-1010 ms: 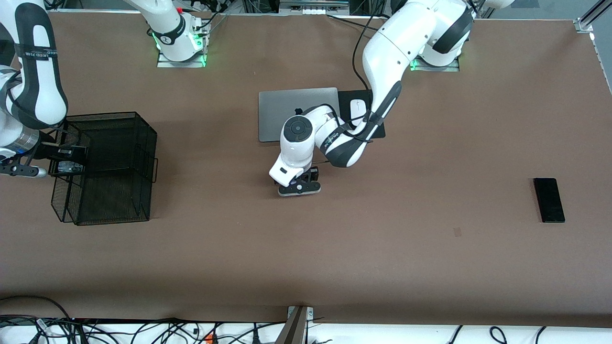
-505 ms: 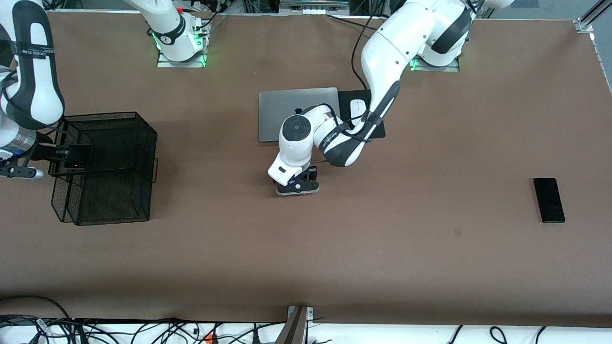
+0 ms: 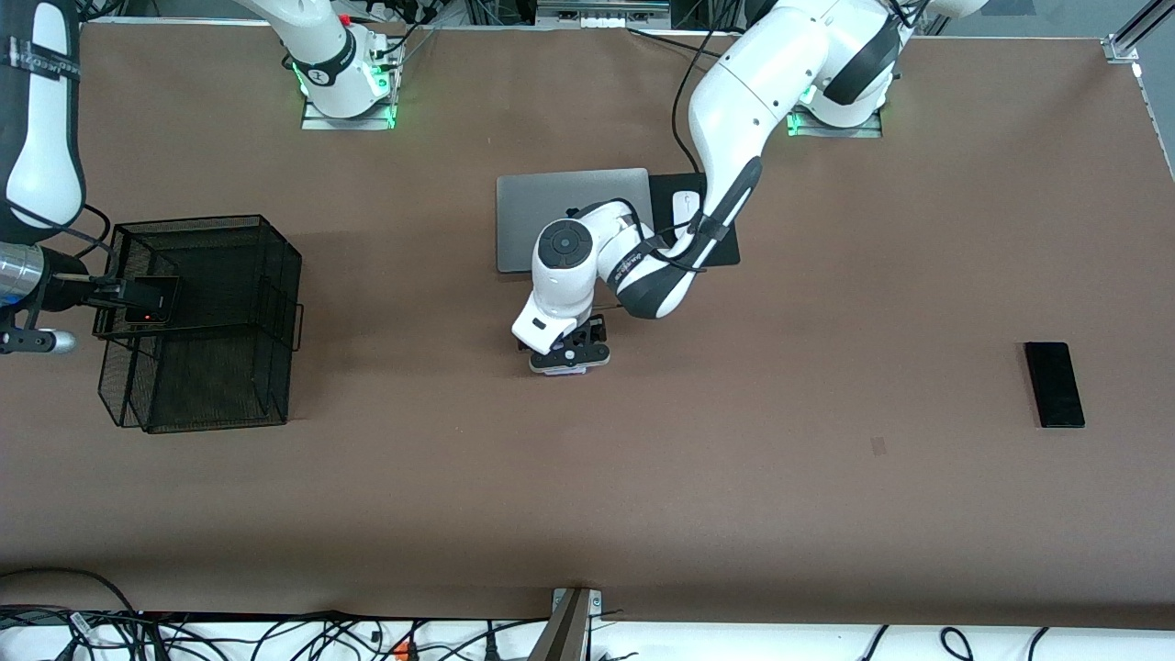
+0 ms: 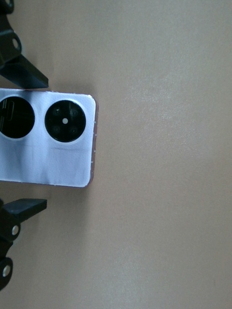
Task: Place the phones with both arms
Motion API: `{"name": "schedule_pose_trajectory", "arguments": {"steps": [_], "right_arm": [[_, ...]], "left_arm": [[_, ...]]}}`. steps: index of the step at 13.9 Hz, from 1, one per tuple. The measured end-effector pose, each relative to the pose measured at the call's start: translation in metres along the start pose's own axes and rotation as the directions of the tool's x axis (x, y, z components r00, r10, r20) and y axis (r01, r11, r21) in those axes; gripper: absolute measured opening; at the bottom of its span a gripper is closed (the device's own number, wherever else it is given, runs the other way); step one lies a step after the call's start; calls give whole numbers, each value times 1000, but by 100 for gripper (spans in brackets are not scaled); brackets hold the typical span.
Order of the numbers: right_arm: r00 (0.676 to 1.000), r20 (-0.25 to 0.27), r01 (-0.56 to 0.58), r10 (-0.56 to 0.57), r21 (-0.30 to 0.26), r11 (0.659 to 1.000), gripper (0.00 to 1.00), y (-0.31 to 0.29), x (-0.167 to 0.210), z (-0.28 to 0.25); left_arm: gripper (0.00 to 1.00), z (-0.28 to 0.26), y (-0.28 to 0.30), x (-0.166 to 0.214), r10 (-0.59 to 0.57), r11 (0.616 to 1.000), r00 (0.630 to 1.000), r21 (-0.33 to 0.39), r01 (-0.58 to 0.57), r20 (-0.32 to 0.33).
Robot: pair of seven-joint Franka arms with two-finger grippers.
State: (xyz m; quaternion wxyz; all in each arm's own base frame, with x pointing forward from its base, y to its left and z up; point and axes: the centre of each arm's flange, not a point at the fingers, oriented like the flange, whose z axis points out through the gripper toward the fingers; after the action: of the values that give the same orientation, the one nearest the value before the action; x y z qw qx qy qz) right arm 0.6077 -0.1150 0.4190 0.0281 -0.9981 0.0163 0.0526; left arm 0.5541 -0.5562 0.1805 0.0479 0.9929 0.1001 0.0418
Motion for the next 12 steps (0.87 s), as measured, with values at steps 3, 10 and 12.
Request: {"name": "schedule_pose_trajectory", "arguments": {"steps": [3,10,12], "right_arm": [[998,-21,52,-52,-6,999,100,-41,10,-12],[998,-17,53,-53,36,998,100,-176,16,-4],[999,-31,41,-39,48,998,100,-218,16,-2]], "left_arm": [[100,-6,0,6,-19,1000,1000,-6,19,-12],[100,-52,-36,61,28,994,1000,105,-28,-5],[100,-80,-58,87,102,985,995,137,-104,19]]}}
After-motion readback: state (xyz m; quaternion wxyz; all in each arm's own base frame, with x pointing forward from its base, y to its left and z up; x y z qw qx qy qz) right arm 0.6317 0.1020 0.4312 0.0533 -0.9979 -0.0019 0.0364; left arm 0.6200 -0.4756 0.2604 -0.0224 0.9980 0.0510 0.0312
